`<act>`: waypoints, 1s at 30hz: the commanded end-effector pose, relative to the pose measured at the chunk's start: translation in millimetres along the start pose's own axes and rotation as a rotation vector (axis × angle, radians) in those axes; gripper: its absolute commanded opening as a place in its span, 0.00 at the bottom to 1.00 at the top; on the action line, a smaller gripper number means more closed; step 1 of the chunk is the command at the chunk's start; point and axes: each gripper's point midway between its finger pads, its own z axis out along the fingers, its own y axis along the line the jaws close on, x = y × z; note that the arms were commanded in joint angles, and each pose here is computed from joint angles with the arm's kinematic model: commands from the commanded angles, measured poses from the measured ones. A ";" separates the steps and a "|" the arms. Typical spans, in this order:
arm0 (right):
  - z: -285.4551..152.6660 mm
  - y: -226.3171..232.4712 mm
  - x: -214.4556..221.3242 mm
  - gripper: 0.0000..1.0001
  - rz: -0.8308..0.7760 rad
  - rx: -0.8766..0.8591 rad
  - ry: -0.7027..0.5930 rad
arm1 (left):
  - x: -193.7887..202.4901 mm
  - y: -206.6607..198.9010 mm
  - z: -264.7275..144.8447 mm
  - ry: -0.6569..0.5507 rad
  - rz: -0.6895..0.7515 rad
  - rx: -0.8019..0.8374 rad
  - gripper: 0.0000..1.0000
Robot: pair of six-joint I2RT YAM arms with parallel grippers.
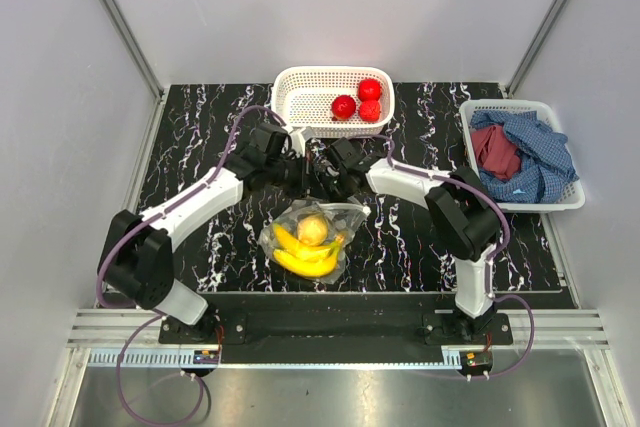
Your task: Open the zip-top bag and remove the fake food
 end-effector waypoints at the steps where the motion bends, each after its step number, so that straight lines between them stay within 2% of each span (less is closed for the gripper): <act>1: -40.3 37.8 -16.6 0.27 -0.118 -0.056 -0.119 | -9.5 -10.0 -17.9 -0.058 0.057 0.038 0.00; 4: -53.2 45.2 -18.5 0.25 -0.164 -0.062 -0.142 | -9.8 -2.3 -24.3 -0.073 0.034 0.023 0.00; 8: -71.2 41.2 -32.4 0.24 -0.255 0.014 -0.220 | -9.4 7.7 -32.6 -0.100 0.054 -0.008 0.00; 12: -90.4 43.8 -44.3 0.22 -0.314 0.054 -0.300 | 4.6 4.9 -37.7 -0.046 0.049 0.016 0.00; 15: -100.3 54.3 -50.8 0.14 -0.370 0.038 -0.334 | 10.2 6.1 -39.8 -0.045 0.048 0.015 0.00; 24: -138.7 68.6 -48.4 0.15 -0.466 0.015 -0.411 | 6.6 12.0 -45.6 -0.046 0.069 -0.030 0.00; 30: -175.5 77.7 -66.8 0.17 -0.485 0.048 -0.544 | 16.8 17.3 -47.5 -0.024 0.082 -0.039 0.00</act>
